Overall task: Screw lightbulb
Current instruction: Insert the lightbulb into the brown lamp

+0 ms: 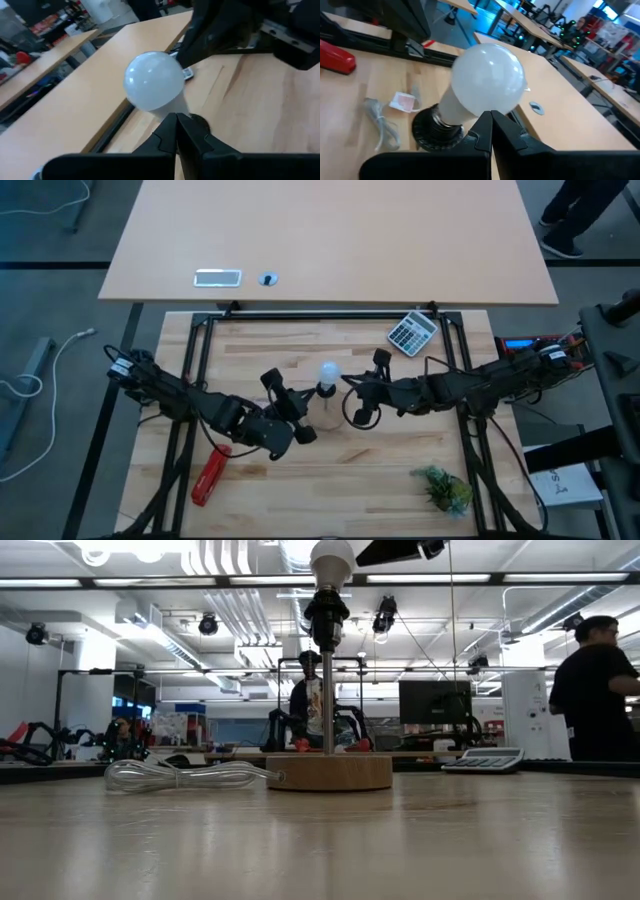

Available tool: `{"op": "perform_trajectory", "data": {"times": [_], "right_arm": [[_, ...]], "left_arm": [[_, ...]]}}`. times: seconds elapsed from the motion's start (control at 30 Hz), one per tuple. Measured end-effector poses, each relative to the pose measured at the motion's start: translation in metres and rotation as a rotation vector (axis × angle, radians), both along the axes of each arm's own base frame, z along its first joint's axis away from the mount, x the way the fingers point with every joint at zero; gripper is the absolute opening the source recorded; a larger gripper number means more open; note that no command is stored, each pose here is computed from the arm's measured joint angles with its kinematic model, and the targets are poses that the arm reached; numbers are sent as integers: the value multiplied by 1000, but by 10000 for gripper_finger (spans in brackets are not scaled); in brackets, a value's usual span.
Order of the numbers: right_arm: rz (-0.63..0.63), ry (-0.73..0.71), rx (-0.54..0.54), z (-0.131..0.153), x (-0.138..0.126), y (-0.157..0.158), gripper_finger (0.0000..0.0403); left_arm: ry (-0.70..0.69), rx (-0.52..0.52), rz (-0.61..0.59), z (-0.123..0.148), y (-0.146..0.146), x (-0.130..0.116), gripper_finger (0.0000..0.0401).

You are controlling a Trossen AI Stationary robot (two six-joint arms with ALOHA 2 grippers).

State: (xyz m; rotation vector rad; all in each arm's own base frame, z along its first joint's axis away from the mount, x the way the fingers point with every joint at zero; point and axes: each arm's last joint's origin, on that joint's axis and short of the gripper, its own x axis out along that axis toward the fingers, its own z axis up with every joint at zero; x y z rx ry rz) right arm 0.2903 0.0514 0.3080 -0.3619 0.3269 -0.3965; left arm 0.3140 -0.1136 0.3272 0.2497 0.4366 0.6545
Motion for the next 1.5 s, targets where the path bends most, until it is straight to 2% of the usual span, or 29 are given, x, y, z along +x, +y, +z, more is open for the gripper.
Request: {"op": "perform_trajectory", "data": {"times": [0.17,0.33,0.53,0.97,1.5], "right_arm": [[-34,4,-20,0,0,-5,0],[-60,7,-27,0,2,-15,0],[6,1,3,1,4,-17,0],[41,-1,-8,1,4,-10,0],[54,-3,-16,2,4,-10,0]], "left_arm": [[41,61,57,-3,5,-3,1],[83,90,127,-5,25,-1,1],[123,57,76,-4,41,8,0],[92,20,33,-3,33,9,0],[42,-56,46,-5,27,6,0]]}}
